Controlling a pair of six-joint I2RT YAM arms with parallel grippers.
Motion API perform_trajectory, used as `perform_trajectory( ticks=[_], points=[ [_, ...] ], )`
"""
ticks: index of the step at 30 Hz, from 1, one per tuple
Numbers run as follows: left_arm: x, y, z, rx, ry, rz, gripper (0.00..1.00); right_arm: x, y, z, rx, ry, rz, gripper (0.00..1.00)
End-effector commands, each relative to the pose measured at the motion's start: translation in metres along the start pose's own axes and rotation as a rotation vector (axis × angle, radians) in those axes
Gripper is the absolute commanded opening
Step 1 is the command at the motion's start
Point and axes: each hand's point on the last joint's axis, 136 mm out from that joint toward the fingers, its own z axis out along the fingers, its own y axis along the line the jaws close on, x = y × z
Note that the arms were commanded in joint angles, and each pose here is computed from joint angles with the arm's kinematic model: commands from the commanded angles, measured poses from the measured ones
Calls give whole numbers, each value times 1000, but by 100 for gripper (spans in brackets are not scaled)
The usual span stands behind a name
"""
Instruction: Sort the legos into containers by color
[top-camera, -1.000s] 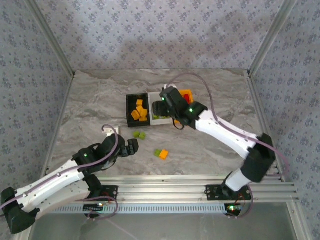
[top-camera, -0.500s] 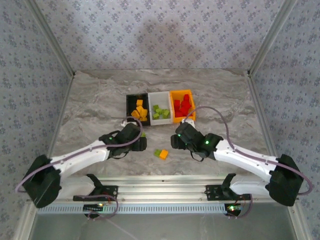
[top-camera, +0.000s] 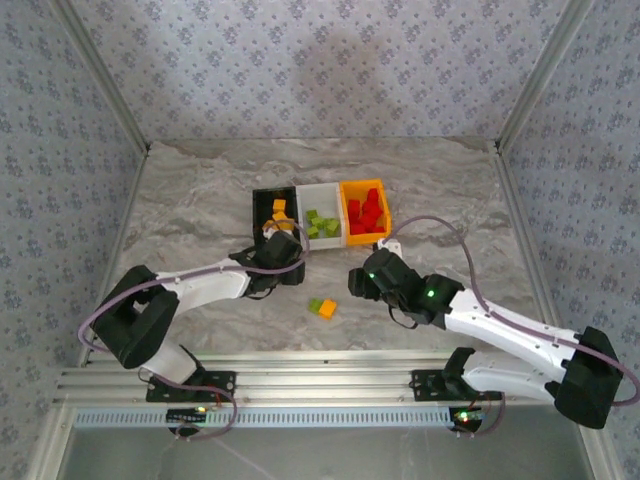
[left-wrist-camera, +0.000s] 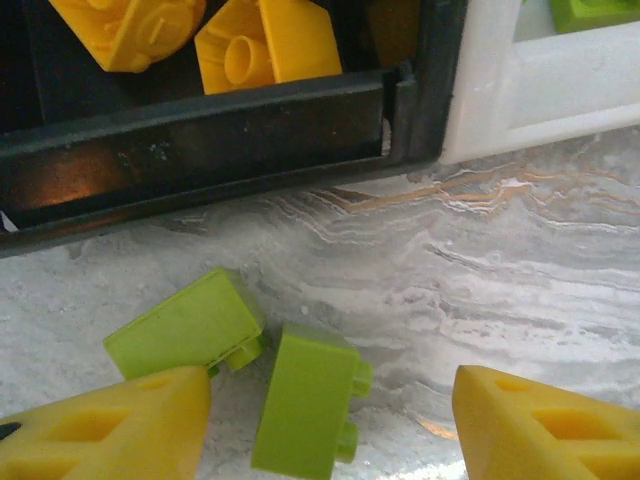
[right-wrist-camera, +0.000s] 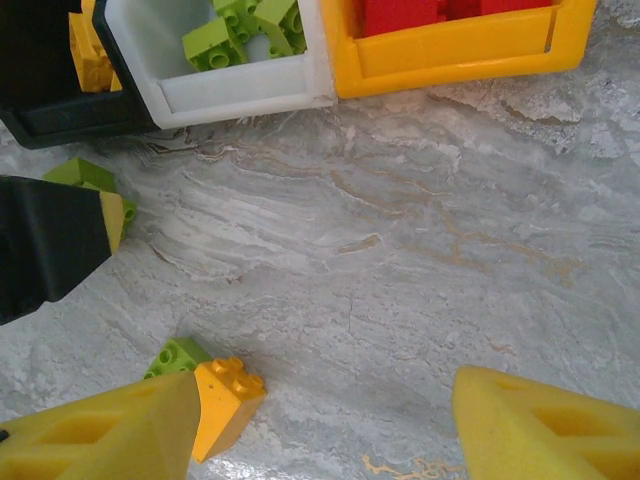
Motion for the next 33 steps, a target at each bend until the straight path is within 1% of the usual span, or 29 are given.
perform_trajectory(
  ticks=[1,6,11,15,18,21,24,26,28,30,33],
  points=[
    [-1,3,8,-32,2,27,62,1,-11,-4,36,-12,10,70],
    [10,6,13,-42,29,34,46,-1,-12,-6,38,-21,15,70],
    [23,9,8,-44,58,48,37,-2,-14,-6,40,-25,21,70],
    [35,16,2,-58,67,50,25,-2,-15,-6,40,-28,26,70],
    [39,19,-7,-52,67,42,21,-3,-15,-6,41,-31,30,70],
    [36,13,-27,-20,41,38,19,-3,-17,-6,45,-34,32,70],
    [22,2,-55,35,-7,25,17,-3,-19,-7,46,-36,39,70],
    [5,-7,-72,80,-49,9,17,-2,-20,-6,48,-38,42,70],
    [-20,-20,-86,132,-93,-1,19,-1,-22,-5,51,-35,47,70],
    [-45,-35,-90,173,-120,-5,20,0,-23,-3,56,-30,55,70],
    [-84,-58,-81,197,-145,16,19,1,-26,0,61,-27,64,70]
  ],
)
